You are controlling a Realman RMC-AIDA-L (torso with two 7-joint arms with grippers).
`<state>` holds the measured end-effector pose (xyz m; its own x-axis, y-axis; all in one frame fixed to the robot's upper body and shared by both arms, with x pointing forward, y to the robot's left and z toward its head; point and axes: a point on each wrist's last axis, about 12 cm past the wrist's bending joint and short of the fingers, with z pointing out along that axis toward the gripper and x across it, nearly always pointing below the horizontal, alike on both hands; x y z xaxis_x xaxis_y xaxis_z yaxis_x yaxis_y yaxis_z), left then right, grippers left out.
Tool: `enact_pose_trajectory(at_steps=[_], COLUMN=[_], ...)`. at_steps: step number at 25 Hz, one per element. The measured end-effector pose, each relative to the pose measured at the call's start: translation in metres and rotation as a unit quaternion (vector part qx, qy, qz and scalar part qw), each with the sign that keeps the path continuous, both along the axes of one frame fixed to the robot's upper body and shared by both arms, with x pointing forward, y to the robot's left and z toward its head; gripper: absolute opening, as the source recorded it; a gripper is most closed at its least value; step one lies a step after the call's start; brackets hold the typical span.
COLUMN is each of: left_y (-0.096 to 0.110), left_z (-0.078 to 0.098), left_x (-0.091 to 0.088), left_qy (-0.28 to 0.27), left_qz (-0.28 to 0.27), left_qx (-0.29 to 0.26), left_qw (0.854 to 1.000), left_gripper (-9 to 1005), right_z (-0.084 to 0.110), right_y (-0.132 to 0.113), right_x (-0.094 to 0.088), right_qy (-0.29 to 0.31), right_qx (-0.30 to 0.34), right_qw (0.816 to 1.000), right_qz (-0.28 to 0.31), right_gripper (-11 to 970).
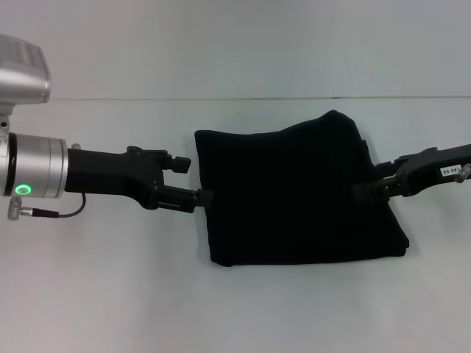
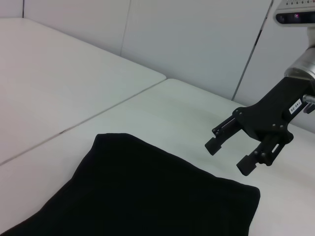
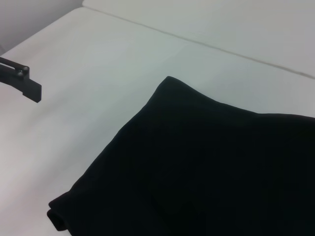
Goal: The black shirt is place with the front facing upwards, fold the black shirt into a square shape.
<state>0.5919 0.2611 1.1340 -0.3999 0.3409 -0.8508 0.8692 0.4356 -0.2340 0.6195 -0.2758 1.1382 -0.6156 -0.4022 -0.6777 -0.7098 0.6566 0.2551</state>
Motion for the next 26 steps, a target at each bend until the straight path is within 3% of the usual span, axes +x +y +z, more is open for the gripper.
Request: enact_pose_trajectory(at_steps=[26], left_y=[-0.0024], left_z=[0.0028], left_x=[0.003], left_qy=[-0.005], left_qz=[-0.003], left_qx=[0.002], left_qw=[1.0], left_gripper=[890], right_z=[0.0001], right_y=[-0.0032], right_x=[-0.0002], right_qy=[0.001], right_qx=[-0.003], right_qw=[1.0], right_qz=[-0.002], right_gripper=[885])
